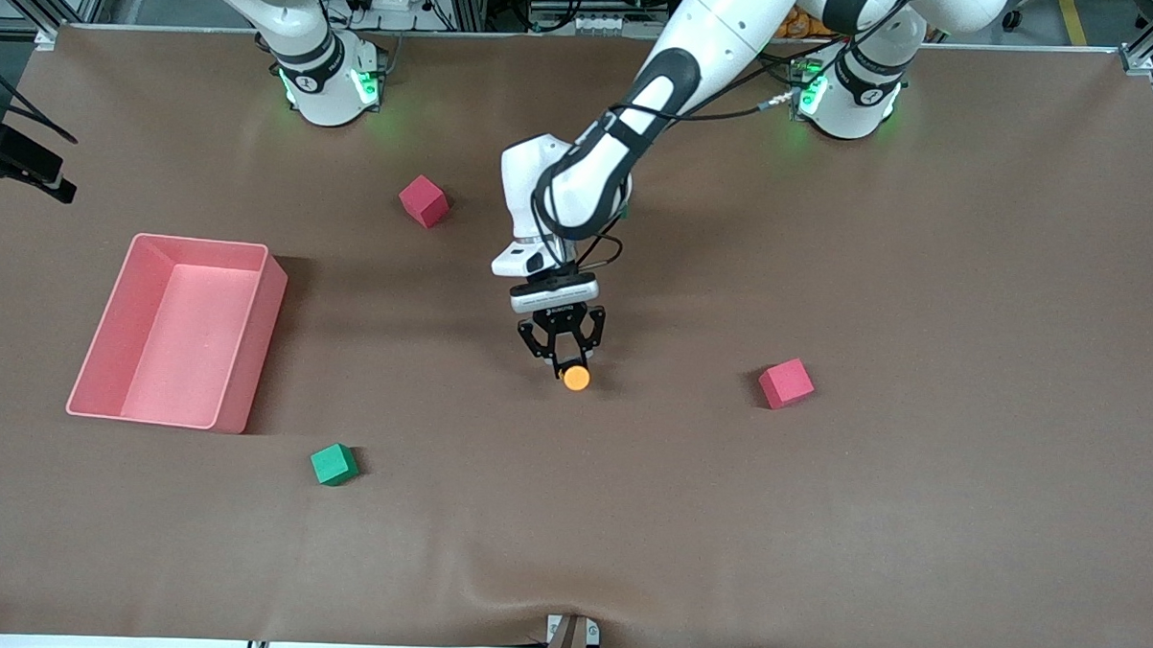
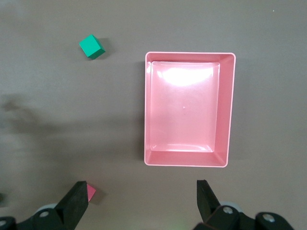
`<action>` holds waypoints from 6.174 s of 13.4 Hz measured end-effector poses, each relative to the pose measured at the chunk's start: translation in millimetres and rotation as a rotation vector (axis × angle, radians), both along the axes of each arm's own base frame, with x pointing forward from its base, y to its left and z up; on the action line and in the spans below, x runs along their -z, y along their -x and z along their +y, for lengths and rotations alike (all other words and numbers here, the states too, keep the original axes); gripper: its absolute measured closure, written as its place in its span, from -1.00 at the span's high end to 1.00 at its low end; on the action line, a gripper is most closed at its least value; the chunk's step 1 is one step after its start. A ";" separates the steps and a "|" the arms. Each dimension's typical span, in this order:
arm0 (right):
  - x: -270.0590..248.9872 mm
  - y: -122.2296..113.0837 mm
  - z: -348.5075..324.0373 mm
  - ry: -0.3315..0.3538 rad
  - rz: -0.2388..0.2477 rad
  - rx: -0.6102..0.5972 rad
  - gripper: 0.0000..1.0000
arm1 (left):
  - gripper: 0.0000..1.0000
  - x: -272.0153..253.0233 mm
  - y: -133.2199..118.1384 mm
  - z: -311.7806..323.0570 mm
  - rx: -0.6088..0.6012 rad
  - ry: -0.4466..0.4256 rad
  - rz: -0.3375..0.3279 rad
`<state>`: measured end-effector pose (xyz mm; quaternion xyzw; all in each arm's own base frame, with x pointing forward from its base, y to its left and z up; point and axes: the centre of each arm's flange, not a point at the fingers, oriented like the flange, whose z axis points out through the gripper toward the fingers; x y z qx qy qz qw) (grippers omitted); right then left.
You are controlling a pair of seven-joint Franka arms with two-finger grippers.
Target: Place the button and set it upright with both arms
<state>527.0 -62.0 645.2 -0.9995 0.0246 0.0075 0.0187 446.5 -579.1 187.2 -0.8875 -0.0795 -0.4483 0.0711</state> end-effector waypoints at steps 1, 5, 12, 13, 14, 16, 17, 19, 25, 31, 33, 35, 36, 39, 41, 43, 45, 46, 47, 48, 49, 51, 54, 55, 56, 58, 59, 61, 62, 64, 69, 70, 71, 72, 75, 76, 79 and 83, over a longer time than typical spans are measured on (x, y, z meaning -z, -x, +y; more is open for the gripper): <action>0.2 0.1 -0.9 0.000 0.000 0.002 1.00 | -0.15 5.6 2.8 -0.3 0.002 -0.014 -0.036; 5.0 -2.3 5.3 0.000 0.010 -0.010 1.00 | -0.15 18.0 7.7 0.1 0.003 -0.035 -0.124; 8.3 -4.4 20.2 0.000 0.017 -0.038 1.00 | -0.15 73.8 41.3 -4.6 0.003 -0.042 -0.190; 8.3 -4.4 20.2 0.000 0.016 -0.038 1.00 | -0.15 81.8 45.0 -4.3 0.004 -0.045 -0.191; 8.3 -4.4 20.2 0.000 0.017 -0.038 1.00 | -0.15 87.4 46.9 -3.5 0.003 -0.050 -0.191; 8.3 -4.4 20.2 0.000 0.017 -0.038 1.00 | -0.15 95.5 47.0 0.0 -0.005 -0.063 -0.196; 8.3 -4.4 20.2 0.000 0.017 -0.038 1.00 | -0.15 97.4 46.4 0.9 -0.005 -0.066 -0.198; 8.3 -4.4 20.3 0.000 0.017 -0.038 1.00 | -0.15 97.1 45.6 0.7 -0.009 -0.073 -0.210; 9.0 -4.4 20.3 0.000 0.018 -0.038 1.00 | -0.15 91.9 53.8 -7.1 -0.015 -0.085 -0.272; 9.5 -4.4 20.4 0.000 0.019 -0.038 1.00 | -0.15 111.0 56.4 -1.6 -0.017 -0.089 -0.284; 9.5 -4.4 20.5 0.000 0.019 -0.038 1.00 | 0.00 110.7 56.8 -2.1 -0.017 -0.087 -0.284; 9.6 -4.4 20.5 0.000 0.019 -0.038 1.00 | 0.40 110.0 57.3 -3.3 -0.017 -0.084 -0.285; 9.7 -4.4 20.5 0.000 0.020 -0.039 1.00 | 0.59 109.7 57.8 -3.9 -0.016 -0.082 -0.286; 9.9 -4.4 21.0 0.000 0.020 -0.040 1.00 | 0.88 109.0 59.4 -5.8 -0.013 -0.079 -0.286; 9.9 -4.5 21.4 0.000 0.020 -0.040 1.00 | 1.00 104.5 59.0 -9.7 -0.013 -0.070 -0.291; 10.2 -4.5 21.4 0.000 0.020 -0.040 1.00 | 1.00 93.0 59.1 -16.9 -0.017 -0.047 -0.295; 10.3 -4.5 21.4 0.000 0.021 -0.040 1.00 | 1.00 81.9 66.2 -24.1 -0.028 -0.034 -0.282; 10.3 -4.5 21.5 0.000 0.021 -0.040 1.00 | 1.00 80.2 70.6 -25.5 -0.042 -0.037 -0.278; 10.3 -4.5 21.6 0.000 0.021 -0.041 1.00 | 1.00 79.9 76.6 -26.1 -0.056 -0.047 -0.271; 10.3 -4.5 21.7 0.000 0.021 -0.041 1.00 | 1.00 80.7 85.0 -26.2 -0.065 -0.061 -0.259; 10.4 -4.5 21.9 0.000 0.021 -0.041 1.00 | 1.00 81.6 94.2 -25.3 -0.067 -0.071 -0.247; 10.6 -4.6 22.2 0.000 0.021 -0.042 1.00 | 1.00 79.5 111.1 -22.2 -0.072 -0.078 -0.215; 10.8 -4.7 22.9 0.000 0.022 -0.043 1.00 | 1.00 41.9 121.0 -25.7 -0.093 -0.092 -0.138; 10.8 -4.7 23.0 0.000 0.022 -0.043 1.00 | 1.00 21.2 117.3 -27.2 -0.097 -0.099 -0.118; 10.9 -4.8 23.6 0.000 0.022 -0.044 1.00 | 1.00 0.1 110.1 -26.9 -0.101 -0.107 -0.094; 11.4 -5.1 25.9 0.000 0.023 -0.049 1.00 | 1.00 -46.5 88.3 -19.8 -0.127 -0.125 0.006; 11.9 -5.3 26.9 0.000 0.024 -0.050 1.00 | 1.00 -74.6 73.8 -13.2 -0.141 -0.116 0.065; 12.6 -5.8 28.2 0.000 0.025 -0.053 1.00 | 1.00 -136.8 40.9 8.6 -0.156 -0.088 0.183; 12.9 -5.9 28.5 0.000 0.025 -0.053 1.00 | 1.00 -163.2 26.4 21.4 -0.161 -0.068 0.242; 13.2 -6.0 28.7 0.000 0.026 -0.054 1.00 | 1.00 -205.3 -1.9 50.0 -0.182 -0.013 0.326; 13.5 -6.0 29.0 0.000 0.026 -0.054 1.00 | 1.00 -265.0 -70.0 128.8 -0.168 0.085 0.485; 13.5 -6.1 29.0 0.000 0.026 -0.054 1.00 | 1.00 -275.4 -86.1 149.9 -0.152 0.098 0.513; 13.5 -6.1 29.0 0.000 0.026 -0.054 1.00 | 1.00 -287.0 -102.6 173.2 -0.135 0.115 0.539; 13.6 -6.1 29.1 0.000 0.026 -0.054 1.00 | 1.00 -298.0 -117.1 196.1 -0.117 0.135 0.566; 13.6 -6.1 29.1 0.000 0.026 -0.055 1.00 | 1.00 -331.6 -152.6 269.0 -0.023 0.166 0.625; 13.5 -6.1 29.1 0.000 0.026 -0.055 1.00 | 1.00 -343.3 -160.7 292.9 0.002 0.170 0.628; 13.6 -6.1 29.1 0.000 0.026 -0.055 1.00 | 1.00 -369.7 -173.3 355.7 0.046 0.213 0.660; 13.6 -6.1 29.1 0.000 0.026 -0.055 1.00 | 1.00 -388.4 -179.1 431.0 0.126 0.171 0.715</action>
